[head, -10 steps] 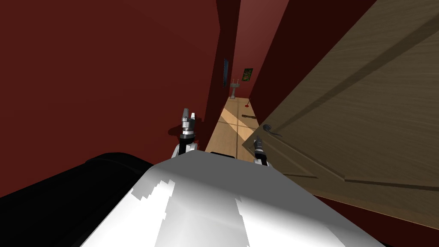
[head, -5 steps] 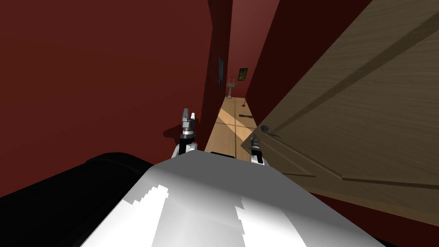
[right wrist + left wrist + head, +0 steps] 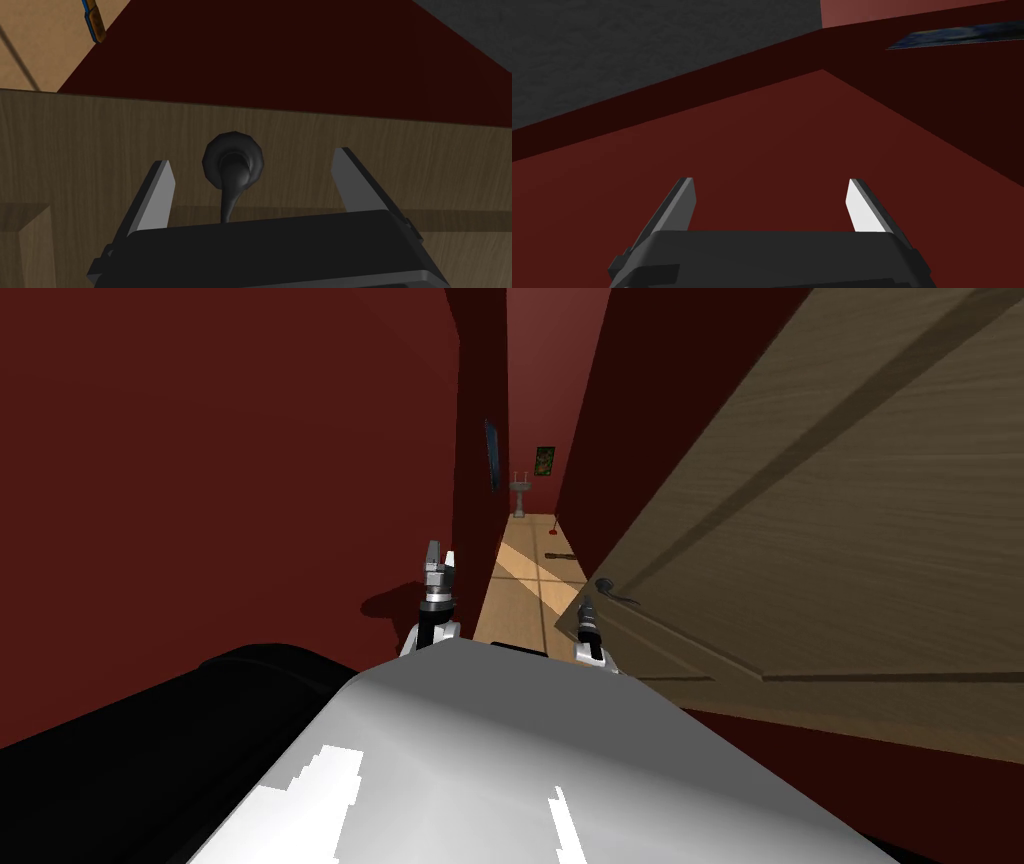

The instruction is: Pull the door open

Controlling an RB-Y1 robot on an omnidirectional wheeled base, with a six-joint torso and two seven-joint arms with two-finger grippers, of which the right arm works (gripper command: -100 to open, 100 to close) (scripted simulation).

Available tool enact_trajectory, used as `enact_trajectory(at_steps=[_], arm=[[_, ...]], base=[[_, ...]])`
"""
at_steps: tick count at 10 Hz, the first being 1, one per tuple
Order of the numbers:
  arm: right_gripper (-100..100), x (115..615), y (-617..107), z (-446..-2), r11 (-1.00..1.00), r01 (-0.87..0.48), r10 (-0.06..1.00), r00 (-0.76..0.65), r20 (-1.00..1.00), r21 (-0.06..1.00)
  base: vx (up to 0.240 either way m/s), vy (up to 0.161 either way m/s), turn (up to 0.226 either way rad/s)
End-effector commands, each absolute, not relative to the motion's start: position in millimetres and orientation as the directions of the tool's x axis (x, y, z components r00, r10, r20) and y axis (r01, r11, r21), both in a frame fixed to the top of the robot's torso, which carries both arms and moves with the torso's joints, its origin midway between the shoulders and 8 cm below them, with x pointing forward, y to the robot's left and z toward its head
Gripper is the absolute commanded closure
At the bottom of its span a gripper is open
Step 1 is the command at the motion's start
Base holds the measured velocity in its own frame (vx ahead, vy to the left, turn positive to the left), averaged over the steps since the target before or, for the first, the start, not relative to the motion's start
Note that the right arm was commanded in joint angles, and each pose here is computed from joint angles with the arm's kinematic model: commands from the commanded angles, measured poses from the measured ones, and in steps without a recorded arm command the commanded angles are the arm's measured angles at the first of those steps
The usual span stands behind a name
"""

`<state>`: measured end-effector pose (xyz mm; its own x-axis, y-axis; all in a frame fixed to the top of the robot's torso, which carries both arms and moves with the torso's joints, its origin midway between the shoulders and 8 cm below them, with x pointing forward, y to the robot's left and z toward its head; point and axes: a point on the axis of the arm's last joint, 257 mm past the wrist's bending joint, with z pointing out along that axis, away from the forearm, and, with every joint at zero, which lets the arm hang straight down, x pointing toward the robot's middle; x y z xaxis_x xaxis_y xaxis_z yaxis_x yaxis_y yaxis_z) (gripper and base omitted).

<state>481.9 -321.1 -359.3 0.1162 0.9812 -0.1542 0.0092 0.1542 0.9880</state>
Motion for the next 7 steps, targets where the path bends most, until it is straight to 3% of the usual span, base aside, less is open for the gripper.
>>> enact_trajectory(at_steps=[1,7], arm=[[-100,486.7,-313.7,-359.2,0.148,0.012,0.982,0.116,-0.148,0.989],[-100,496.6,-290.2,-356.9,0.126,0.012,0.986,0.112,-0.127,0.992]], base=[[0.084,-0.002,-0.296],[0.068,0.025,-0.275]])
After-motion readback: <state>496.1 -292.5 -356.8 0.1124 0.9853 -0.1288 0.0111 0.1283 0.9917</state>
